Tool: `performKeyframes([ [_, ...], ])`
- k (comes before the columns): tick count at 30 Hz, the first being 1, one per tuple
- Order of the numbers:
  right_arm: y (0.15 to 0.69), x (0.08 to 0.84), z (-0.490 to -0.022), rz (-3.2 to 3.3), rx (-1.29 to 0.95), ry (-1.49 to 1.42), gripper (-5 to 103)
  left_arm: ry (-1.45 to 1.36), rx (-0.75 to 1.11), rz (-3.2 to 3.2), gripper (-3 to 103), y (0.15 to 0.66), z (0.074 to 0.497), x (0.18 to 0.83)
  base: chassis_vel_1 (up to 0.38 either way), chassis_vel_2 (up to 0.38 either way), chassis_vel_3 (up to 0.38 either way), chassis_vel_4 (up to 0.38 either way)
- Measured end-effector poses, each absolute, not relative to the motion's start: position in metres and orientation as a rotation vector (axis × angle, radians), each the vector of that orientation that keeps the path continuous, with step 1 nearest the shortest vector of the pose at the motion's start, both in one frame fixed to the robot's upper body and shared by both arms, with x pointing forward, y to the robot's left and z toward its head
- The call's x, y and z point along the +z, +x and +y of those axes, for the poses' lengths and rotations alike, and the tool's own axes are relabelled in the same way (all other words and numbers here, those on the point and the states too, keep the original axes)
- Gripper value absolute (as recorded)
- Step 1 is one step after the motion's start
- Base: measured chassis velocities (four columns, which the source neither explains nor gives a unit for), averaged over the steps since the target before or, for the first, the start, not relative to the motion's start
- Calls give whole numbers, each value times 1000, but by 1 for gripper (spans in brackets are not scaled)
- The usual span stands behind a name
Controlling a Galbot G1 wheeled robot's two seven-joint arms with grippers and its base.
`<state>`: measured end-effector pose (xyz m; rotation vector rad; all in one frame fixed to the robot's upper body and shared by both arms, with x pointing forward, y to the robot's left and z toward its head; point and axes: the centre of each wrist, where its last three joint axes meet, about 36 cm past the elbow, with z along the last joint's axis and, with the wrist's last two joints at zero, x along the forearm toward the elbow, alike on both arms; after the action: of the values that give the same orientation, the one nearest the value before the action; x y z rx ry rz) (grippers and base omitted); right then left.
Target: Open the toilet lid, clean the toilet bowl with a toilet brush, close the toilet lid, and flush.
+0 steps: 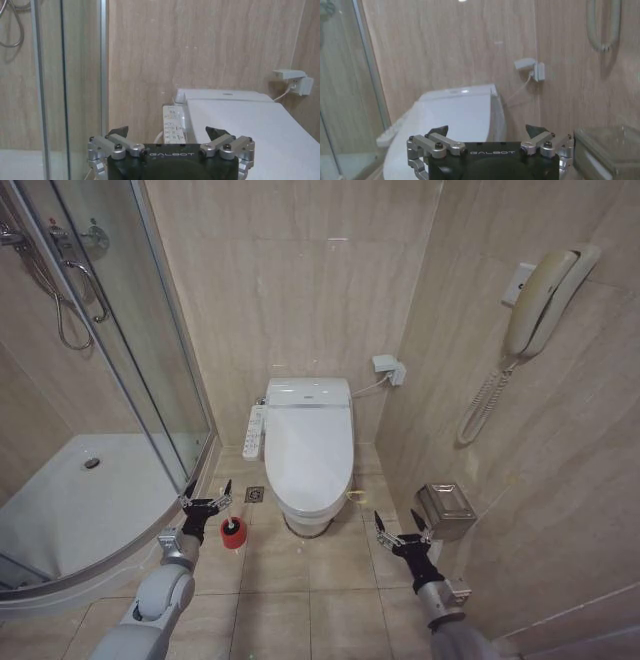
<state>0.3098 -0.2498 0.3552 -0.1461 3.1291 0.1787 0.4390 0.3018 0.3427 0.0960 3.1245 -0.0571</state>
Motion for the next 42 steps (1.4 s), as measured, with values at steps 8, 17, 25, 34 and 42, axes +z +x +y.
performKeyframes([
  [8,294,371,-247,3128,175,-100,100,96,-57,3124,100,439,302,343,0,0,0,0],
  [17,282,363,-250,3124,98,-54,100,96,-57,3125,100,439,302,343,0,0,0,0],
  [25,274,366,-246,3107,87,-48,100,96,-57,3125,100,439,302,343,0,0,0,0],
  [34,272,361,-244,3081,45,-19,100,96,-57,3124,100,439,302,343,0,0,0,0],
  [42,274,356,-244,3072,25,-18,100,96,-57,3125,100,439,302,343,0,0,0,0],
])
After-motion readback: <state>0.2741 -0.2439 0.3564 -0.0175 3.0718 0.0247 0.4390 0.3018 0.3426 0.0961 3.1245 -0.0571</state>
